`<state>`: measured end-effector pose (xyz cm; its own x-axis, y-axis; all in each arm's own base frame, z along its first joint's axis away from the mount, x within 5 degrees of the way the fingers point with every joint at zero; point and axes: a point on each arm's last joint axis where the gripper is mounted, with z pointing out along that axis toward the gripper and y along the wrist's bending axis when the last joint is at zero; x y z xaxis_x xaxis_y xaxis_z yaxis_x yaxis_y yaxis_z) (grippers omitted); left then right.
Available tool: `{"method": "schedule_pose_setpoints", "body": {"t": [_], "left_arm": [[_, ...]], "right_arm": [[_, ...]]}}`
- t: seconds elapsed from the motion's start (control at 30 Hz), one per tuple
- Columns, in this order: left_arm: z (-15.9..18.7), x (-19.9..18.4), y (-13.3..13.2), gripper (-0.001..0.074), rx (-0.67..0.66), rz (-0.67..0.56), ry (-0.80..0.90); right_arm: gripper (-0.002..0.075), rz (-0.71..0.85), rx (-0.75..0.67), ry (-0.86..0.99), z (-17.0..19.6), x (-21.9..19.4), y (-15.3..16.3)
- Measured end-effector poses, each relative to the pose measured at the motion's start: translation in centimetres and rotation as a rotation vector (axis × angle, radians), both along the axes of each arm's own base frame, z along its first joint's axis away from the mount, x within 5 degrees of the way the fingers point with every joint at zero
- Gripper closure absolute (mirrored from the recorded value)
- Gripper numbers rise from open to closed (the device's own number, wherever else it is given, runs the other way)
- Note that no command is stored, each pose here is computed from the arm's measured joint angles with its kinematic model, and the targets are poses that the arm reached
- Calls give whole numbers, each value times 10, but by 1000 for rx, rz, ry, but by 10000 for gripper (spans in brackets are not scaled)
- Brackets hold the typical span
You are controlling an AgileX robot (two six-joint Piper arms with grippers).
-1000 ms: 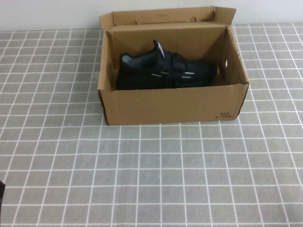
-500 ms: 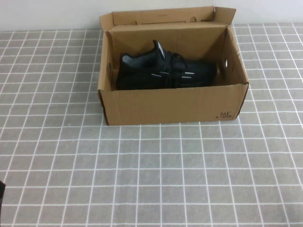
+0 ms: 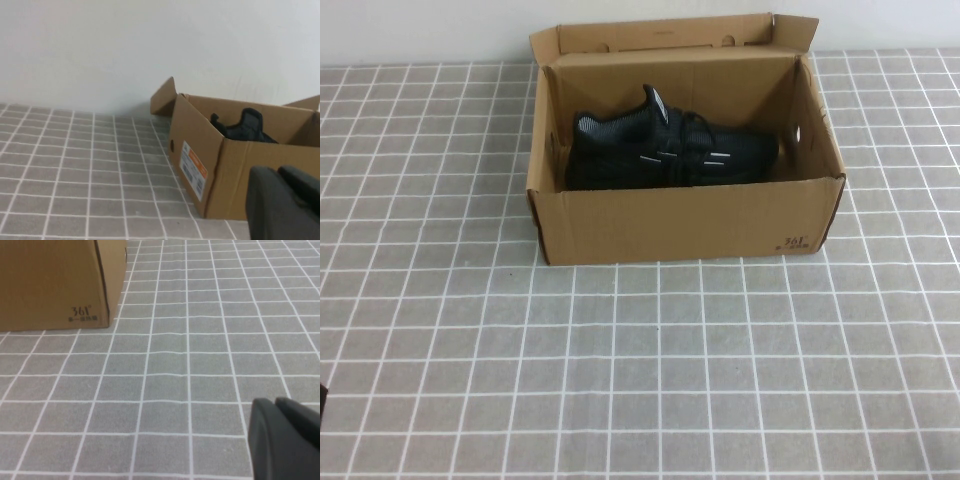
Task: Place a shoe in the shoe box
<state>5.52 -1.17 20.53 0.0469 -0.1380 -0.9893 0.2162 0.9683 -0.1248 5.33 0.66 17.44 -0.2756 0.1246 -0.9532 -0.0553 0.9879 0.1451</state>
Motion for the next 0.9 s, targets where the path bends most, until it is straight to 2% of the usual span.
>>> {"method": "schedule_pose_setpoints", "body": {"t": [0.13,0.2,0.27,0.5,0.63,0.9], "left_arm": [[2,0,4,736,22,42,-31],[4,0,4,736,158,58,-72],[5,0,3,736,227,64,-96],[15,-1,8,736,215,163,-195],[3,1,6,736,248,129,-78],[-30,-2,3,736,309,42,283]], "right_arm": [[742,0,0,0,0,0,0],[742,0,0,0,0,0,0],[742,0,0,0,0,0,0],[742,0,0,0,0,0,0],[742,0,0,1,0,0,0],[742,0,0,1,0,0,0]]}}
